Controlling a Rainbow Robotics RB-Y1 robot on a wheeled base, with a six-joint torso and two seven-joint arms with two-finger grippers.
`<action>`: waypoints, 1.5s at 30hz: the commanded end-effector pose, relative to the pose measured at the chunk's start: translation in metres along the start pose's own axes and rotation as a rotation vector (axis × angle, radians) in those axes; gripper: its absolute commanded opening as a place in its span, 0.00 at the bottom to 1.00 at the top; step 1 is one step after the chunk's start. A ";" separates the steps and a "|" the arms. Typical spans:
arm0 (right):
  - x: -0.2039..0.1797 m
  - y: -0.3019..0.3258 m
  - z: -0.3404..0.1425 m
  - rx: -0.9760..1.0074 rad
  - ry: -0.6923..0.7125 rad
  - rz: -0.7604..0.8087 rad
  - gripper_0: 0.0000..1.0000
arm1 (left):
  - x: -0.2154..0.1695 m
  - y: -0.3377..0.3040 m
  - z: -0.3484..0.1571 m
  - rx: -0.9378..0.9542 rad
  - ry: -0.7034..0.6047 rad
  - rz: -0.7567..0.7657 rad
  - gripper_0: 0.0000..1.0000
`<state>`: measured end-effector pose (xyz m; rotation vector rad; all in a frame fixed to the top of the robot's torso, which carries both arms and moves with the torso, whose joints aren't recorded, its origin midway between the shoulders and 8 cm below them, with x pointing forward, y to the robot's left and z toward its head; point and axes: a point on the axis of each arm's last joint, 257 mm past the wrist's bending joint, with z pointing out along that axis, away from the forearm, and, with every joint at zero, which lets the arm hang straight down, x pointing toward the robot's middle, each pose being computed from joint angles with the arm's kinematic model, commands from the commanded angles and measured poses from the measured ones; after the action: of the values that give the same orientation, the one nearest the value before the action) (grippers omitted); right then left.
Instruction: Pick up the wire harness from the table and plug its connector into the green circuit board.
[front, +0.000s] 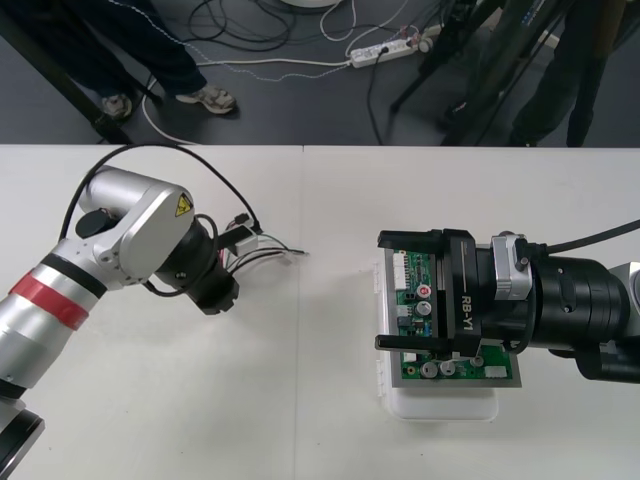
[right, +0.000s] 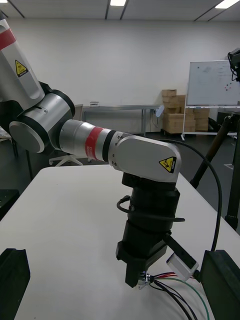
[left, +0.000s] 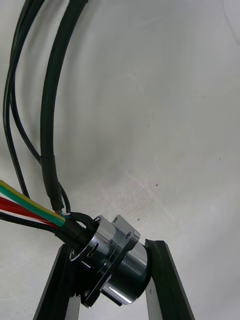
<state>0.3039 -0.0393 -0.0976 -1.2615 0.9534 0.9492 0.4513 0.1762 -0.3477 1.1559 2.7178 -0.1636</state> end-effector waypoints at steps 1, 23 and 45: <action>-0.019 -0.002 0.009 -0.012 -0.028 -0.089 1.00 | -0.022 -0.004 -0.029 -0.004 -0.079 0.103 0.00; -0.019 -0.004 0.009 -0.005 -0.028 -0.104 1.00 | -0.028 -0.036 -0.097 -0.049 -0.373 0.177 0.00; -0.020 -0.004 0.009 -0.004 -0.029 -0.106 1.00 | -0.042 -0.079 -0.201 -0.121 -0.761 0.297 0.00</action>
<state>0.3052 -0.0391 -0.0965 -1.2597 0.9508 0.9427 0.4104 0.1309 -0.1550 1.0640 1.9709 -0.3442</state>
